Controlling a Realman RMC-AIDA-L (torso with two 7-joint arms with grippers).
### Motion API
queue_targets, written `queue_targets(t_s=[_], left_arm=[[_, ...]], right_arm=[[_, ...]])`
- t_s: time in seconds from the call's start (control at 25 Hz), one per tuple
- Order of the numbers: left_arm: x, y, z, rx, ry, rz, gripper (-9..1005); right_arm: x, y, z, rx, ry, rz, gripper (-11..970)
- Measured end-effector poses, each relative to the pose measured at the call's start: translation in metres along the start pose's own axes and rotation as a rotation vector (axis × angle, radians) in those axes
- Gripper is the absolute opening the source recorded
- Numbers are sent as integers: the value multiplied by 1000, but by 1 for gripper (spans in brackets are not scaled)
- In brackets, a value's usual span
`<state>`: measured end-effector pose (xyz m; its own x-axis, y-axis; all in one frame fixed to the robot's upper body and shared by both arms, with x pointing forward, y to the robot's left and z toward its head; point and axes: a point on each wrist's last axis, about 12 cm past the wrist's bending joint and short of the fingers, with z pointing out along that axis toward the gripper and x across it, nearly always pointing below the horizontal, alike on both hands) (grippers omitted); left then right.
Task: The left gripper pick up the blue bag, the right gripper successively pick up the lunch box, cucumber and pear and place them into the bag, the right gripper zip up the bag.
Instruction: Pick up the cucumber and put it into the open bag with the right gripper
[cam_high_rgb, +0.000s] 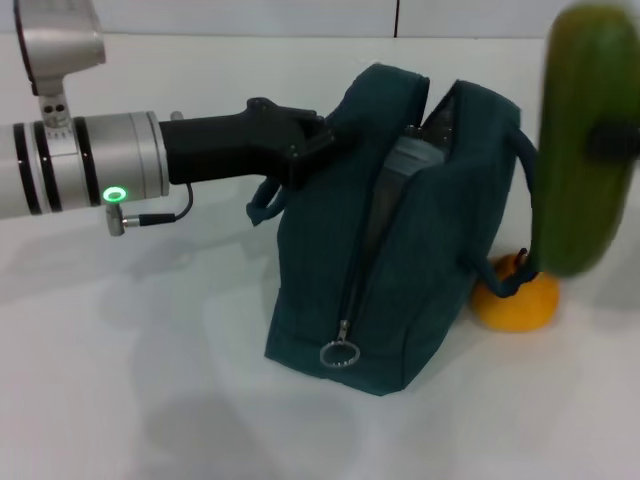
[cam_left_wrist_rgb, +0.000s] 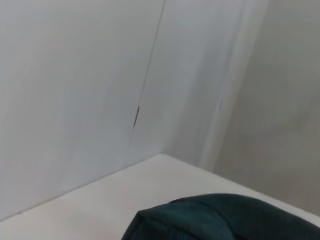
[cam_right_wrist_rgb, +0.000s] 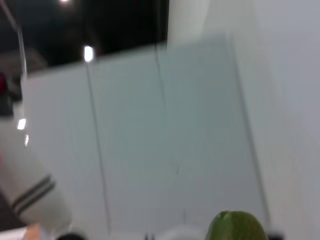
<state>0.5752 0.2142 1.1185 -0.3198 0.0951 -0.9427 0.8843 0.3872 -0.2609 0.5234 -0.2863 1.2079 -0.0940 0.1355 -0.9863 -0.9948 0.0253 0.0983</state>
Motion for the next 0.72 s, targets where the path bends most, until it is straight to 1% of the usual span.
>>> queue_targets(t_s=[0.16, 0.32, 0.4, 0.56, 0.72], left_arm=[[-5, 0, 0, 10, -14, 3, 46], [-7, -1, 2, 16, -17, 10, 46], [-7, -2, 2, 18, -18, 11, 46], [-7, -3, 3, 28, -16, 10, 46], [-7, -4, 3, 37, -15, 14, 46]], right_arm=[[0, -3, -5, 35, -89, -14, 609], [11, -9, -8, 93, -222, -16, 611], [16, -14, -5, 115, -267, -2, 612], [21, -23, 5, 114, -298, 16, 614], [26, -32, 18, 124, -287, 40, 616]])
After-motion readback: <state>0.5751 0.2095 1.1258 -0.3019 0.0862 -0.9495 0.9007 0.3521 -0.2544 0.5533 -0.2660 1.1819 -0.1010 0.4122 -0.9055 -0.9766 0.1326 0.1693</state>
